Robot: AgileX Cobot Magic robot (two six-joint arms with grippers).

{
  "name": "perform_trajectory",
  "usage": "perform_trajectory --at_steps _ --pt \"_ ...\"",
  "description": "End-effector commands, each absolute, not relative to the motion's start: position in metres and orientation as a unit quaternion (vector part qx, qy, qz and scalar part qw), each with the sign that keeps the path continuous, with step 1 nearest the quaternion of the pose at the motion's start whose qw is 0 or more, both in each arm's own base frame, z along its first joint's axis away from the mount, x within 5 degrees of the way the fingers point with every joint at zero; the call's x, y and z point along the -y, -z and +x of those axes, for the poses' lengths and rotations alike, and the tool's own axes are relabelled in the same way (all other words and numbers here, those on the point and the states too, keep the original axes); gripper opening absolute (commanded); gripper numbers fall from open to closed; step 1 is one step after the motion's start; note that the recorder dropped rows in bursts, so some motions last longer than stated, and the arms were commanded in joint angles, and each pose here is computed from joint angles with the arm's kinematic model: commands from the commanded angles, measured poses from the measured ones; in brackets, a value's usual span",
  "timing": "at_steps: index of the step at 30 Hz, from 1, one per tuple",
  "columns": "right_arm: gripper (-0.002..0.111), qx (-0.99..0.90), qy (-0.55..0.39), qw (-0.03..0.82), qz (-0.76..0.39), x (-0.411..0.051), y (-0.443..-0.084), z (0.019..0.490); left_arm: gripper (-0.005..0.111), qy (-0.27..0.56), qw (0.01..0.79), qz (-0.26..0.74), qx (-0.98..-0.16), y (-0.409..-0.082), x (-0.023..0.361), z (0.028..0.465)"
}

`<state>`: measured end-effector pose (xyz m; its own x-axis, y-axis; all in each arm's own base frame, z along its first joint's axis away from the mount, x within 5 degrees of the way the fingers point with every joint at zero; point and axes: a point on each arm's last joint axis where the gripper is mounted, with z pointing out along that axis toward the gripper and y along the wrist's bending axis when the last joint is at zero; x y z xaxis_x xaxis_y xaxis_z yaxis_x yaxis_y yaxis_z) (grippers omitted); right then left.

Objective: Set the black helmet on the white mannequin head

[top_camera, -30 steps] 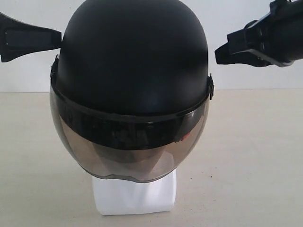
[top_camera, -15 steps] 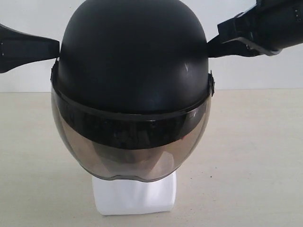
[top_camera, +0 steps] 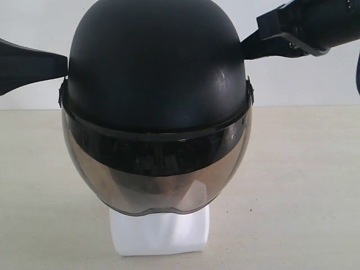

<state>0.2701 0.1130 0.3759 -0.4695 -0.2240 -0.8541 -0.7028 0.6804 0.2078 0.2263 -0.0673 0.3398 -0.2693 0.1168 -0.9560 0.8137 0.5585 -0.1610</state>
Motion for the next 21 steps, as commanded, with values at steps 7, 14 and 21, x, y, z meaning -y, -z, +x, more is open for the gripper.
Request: perform_trajectory --at_steps 7,14,21 --pt "0.000 -0.804 -0.306 0.407 -0.307 -0.117 -0.377 0.263 0.004 0.337 0.493 0.325 -0.734 -0.325 0.069 0.221" --pt "0.000 -0.804 -0.298 0.419 -0.301 -0.116 -0.378 0.266 0.004 0.290 0.536 0.312 -0.728 -0.341 0.064 0.212" --pt "0.000 -0.805 -0.283 0.426 -0.302 -0.114 -0.378 0.267 0.004 0.281 0.553 0.311 -0.720 -0.350 0.064 0.203"
